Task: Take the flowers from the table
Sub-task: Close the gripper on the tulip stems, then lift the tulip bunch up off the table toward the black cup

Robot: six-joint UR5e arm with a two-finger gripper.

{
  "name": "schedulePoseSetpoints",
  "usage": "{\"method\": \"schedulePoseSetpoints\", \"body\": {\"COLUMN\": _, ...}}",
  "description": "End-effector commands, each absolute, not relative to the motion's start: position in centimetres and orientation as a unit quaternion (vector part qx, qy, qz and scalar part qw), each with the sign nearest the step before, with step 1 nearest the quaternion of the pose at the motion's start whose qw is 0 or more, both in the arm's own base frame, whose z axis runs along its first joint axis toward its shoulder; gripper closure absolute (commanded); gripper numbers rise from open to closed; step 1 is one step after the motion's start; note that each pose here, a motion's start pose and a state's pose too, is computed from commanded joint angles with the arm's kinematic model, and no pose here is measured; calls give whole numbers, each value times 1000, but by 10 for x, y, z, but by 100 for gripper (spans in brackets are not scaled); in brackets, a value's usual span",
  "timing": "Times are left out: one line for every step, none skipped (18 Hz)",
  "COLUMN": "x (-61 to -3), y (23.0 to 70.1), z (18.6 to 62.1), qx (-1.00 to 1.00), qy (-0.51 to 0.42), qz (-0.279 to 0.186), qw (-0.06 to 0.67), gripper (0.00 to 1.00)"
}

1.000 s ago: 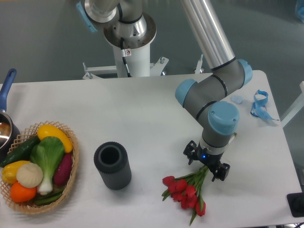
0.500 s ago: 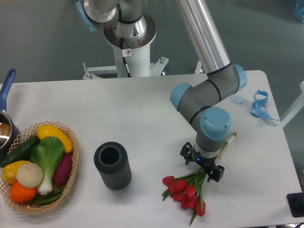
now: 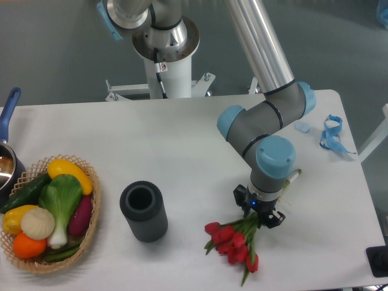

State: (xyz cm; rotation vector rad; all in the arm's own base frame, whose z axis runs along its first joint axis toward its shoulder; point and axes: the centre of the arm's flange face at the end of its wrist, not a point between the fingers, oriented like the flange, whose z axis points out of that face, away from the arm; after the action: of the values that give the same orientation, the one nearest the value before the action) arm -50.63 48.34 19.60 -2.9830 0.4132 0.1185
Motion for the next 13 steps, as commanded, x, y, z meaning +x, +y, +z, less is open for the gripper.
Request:
{"method": "schedulePoseSetpoints", "body": {"x": -506, "y": 483, "z": 196, "qx": -988, "qy": 137, "qz": 39, "qw": 64, "gripper": 76}}
{"method": "schedulePoseSetpoints", "body": {"x": -506, "y": 483, "z": 198, "qx": -988, "qy": 136, "qz": 40, "qw": 65, "gripper": 77}}
{"method": "schedulePoseSetpoints", "body": {"x": -505, "y": 483, "z": 198, "qx": -988, "qy": 137, "qz": 39, "qw": 65, "gripper": 78}}
{"method": "schedulePoseSetpoints", "body": {"x": -506, "y": 482, "z": 203, "qx": -987, "qy": 136, "qz": 42, "qw": 67, "gripper": 80}}
{"method": "schedulePoseSetpoints", "body": {"x": -507, "y": 480, "z": 205, "qx": -988, "qy": 133, "qz": 42, "qw": 70, "gripper": 85}}
{"method": "schedulePoseSetpoints", "body": {"x": -507, "y": 479, "z": 209, "qx": -988, "qy": 133, "qz": 44, "qw": 72, "gripper": 90}}
{"method": "schedulePoseSetpoints", "body": {"x": -507, "y": 479, "z": 213, "qx": -987, "qy": 133, "qz": 47, "qw": 73, "gripper": 90}}
{"method": "schedulePoseSetpoints", "body": {"x": -508, "y": 478, "z": 217, "qx": -987, "qy": 132, "qz": 50, "qw": 74, "gripper": 90}}
{"method": "schedulePoseSetpoints", "body": {"x": -509, "y": 475, "z": 224, "qx": -987, "qy": 130, "qz": 54, "qw": 76, "gripper": 90}}
{"method": "schedulePoseSetpoints", "body": {"x": -508, "y": 474, "z": 237, "qx": -986, "qy": 130, "qz": 62, "qw": 82, "gripper": 89}}
{"method": "schedulePoseSetpoints", "body": {"x": -504, "y": 474, "z": 248, "qx": -985, "qy": 131, "qz": 65, "qw": 92, "gripper": 89}}
{"method": "schedulePoseSetpoints", "body": {"x": -499, "y": 474, "z": 266, "qx": -983, "qy": 133, "qz": 70, "qw": 110, "gripper": 87}}
{"method": "schedulePoseSetpoints", "body": {"x": -493, "y": 473, "z": 287, "qx": -979, "qy": 130, "qz": 72, "qw": 137, "gripper": 86}}
